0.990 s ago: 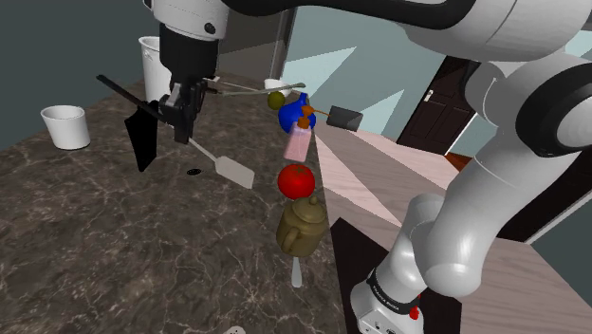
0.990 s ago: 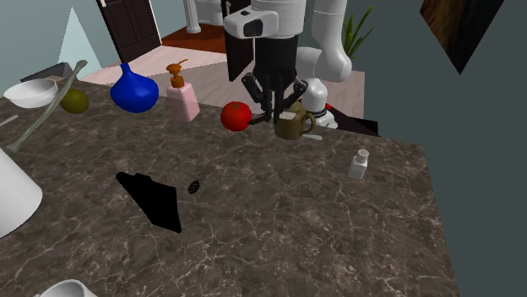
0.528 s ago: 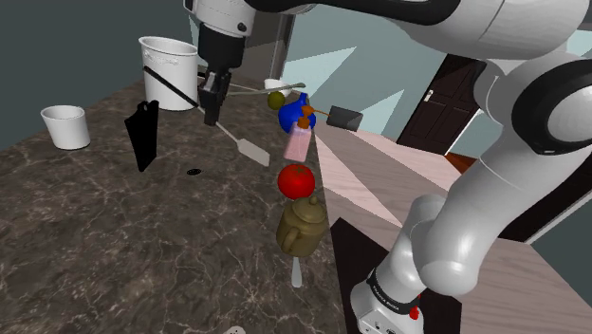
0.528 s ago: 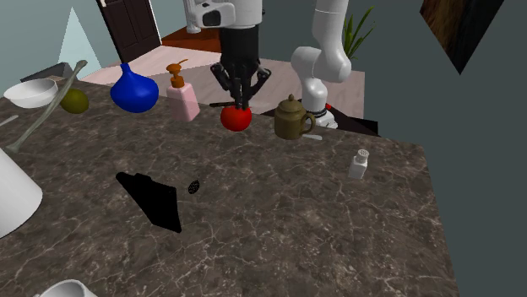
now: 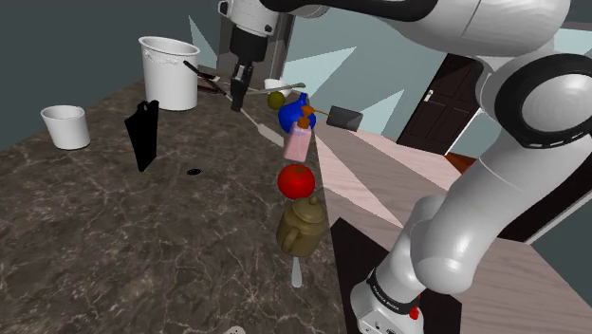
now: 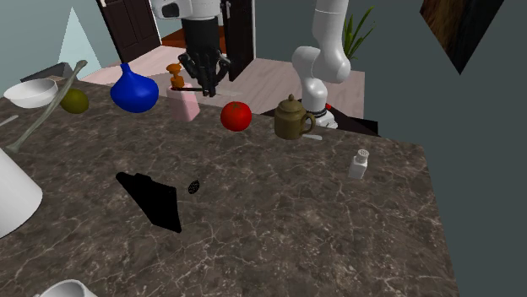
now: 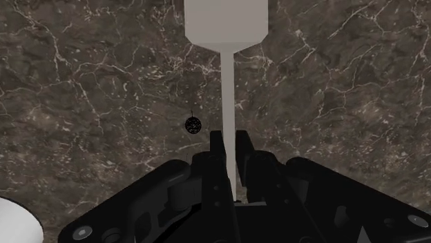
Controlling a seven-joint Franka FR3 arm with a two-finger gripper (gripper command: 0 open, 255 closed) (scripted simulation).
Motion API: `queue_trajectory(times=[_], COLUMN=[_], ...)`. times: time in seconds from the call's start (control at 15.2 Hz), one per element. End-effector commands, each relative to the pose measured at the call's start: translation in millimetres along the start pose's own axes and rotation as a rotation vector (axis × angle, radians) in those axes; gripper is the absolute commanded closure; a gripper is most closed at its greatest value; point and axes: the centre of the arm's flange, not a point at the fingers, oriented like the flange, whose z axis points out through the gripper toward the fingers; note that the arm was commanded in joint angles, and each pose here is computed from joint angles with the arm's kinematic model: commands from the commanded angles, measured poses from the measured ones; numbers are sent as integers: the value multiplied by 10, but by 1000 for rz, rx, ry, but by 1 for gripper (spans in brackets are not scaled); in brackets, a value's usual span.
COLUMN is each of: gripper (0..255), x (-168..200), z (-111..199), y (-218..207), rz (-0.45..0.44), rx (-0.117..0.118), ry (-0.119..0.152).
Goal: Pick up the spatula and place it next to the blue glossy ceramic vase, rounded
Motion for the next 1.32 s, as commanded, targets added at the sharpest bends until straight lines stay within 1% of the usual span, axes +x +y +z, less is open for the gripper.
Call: queue_trajectory(times=[0.0, 1.06, 1.12, 1.25], gripper=[255, 255, 255, 255], x=[-64, -655, -686, -693], z=[-27, -70, -72, 33], y=[248, 2275, 2382, 2382], rz=[-2, -2, -2, -2], rx=[0, 0, 0, 0], ry=[0, 0, 0, 0])
